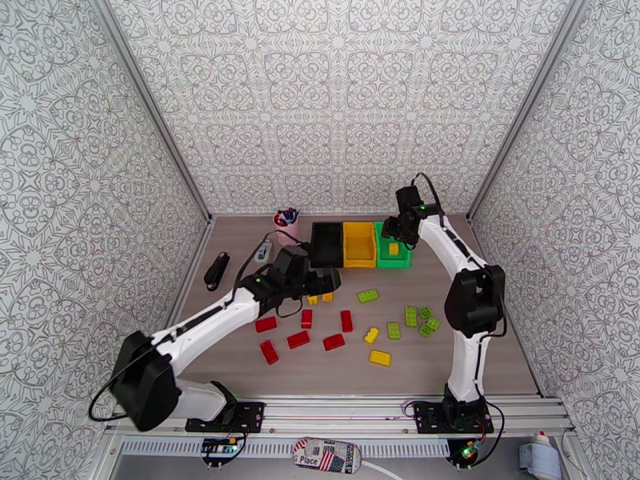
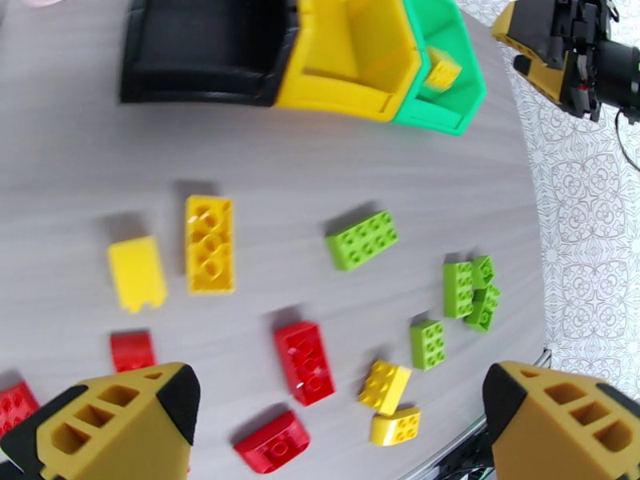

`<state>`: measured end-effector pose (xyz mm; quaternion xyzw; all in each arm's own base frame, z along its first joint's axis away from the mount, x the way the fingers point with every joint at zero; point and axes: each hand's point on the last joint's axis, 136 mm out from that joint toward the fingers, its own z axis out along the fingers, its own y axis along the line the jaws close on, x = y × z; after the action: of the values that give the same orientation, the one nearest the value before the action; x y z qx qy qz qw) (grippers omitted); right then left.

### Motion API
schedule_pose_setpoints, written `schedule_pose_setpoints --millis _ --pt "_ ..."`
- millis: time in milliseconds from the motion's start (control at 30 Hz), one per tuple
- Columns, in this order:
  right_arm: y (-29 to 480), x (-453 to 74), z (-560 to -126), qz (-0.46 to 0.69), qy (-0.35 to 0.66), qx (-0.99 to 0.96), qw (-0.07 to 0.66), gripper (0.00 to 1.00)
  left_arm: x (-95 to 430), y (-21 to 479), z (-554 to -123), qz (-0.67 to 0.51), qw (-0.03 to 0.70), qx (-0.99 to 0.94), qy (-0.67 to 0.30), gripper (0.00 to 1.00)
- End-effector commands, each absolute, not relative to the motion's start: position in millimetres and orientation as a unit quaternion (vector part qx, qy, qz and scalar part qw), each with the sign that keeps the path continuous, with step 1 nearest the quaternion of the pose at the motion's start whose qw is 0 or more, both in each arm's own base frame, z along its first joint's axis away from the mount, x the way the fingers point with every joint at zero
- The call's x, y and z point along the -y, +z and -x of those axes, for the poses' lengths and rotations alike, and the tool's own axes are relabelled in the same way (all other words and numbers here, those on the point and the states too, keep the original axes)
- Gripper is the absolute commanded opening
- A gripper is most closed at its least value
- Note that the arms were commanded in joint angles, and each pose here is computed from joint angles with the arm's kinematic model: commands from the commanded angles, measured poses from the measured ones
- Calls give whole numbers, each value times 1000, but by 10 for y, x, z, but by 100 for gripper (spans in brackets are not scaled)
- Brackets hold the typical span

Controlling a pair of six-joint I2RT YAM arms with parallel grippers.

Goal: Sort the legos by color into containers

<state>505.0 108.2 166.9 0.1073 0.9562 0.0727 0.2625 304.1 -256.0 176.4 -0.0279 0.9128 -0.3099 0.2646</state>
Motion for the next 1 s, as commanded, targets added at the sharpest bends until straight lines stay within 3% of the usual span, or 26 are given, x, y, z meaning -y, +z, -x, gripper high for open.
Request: schedule_pose_setpoints --millis 0,500,700,967 --pt "1871 -1118 -4812 -96 97 -954 269 69 2438 1704 -3004 49 275 -913 -297 99" --pt "1097 -1824 -3370 -31 145 -971 186 73 1992 1203 -2765 125 257 -922 -260 99" --pt "1023 -2407 -3207 3 173 -969 177 72 1839 1142 -2725 155 265 -917 -253 99" --pt "931 -3126 -3368 31 188 -968 165 70 1673 1100 -2594 173 267 -915 -249 99"
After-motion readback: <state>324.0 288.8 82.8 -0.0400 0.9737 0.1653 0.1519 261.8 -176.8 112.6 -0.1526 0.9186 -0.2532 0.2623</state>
